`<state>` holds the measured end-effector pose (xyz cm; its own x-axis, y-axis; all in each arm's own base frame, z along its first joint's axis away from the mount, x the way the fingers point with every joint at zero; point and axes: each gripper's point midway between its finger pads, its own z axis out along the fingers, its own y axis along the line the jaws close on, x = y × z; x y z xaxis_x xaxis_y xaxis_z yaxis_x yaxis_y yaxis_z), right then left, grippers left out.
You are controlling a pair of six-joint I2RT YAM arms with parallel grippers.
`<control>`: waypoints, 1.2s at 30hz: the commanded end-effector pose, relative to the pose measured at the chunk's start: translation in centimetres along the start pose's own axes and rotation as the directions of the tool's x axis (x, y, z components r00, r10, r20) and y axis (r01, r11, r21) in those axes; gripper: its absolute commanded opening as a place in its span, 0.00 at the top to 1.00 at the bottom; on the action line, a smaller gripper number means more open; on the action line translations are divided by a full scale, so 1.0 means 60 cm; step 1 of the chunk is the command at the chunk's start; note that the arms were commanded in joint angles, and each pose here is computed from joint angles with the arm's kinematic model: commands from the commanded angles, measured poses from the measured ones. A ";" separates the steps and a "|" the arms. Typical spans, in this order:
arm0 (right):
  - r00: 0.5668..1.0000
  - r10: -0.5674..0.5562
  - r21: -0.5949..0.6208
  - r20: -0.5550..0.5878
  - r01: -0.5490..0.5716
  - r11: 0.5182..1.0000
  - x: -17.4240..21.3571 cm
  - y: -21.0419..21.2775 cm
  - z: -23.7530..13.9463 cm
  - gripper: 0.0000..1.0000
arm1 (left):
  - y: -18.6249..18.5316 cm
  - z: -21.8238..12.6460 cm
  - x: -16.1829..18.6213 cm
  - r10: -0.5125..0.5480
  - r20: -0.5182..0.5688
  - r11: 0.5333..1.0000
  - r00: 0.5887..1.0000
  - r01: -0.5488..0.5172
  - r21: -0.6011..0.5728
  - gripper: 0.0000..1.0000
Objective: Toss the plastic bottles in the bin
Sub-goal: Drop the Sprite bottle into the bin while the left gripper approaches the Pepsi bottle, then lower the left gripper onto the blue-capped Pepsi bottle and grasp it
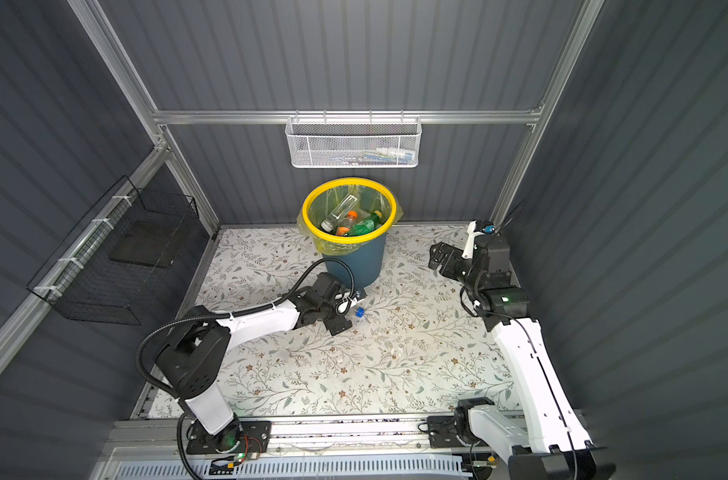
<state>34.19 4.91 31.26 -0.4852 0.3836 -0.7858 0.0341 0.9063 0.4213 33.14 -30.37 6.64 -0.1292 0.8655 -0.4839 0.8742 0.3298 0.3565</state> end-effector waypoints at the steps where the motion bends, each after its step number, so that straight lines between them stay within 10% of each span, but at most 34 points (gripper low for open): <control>1: 1.000 0.015 -0.025 0.013 -0.015 1.000 0.001 0.002 0.000 0.01 | -0.005 0.013 0.011 0.090 -0.051 0.996 0.995 -0.090 0.009 0.05; 12: 0.999 0.054 -0.041 0.002 -0.054 0.998 0.016 -0.003 0.009 0.01 | -0.044 -0.012 0.003 -0.097 -0.048 0.988 0.994 0.102 0.113 0.35; 20: 0.998 0.069 -0.055 -0.013 -0.070 0.996 0.024 -0.001 0.012 0.01 | -0.025 -0.035 0.007 -0.173 -0.091 0.982 0.981 0.179 0.067 0.05; 36: 0.995 0.096 -0.055 -0.036 -0.098 0.994 0.045 -0.008 0.013 0.01 | -0.041 -0.061 0.113 -0.178 -0.249 0.973 0.952 0.208 0.096 0.04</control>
<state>33.50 5.60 28.48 -0.5160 0.4516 -0.7279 0.0402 0.8616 0.5060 30.10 -25.34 6.22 -0.3828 0.8421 -0.3798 0.8591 0.4757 0.1888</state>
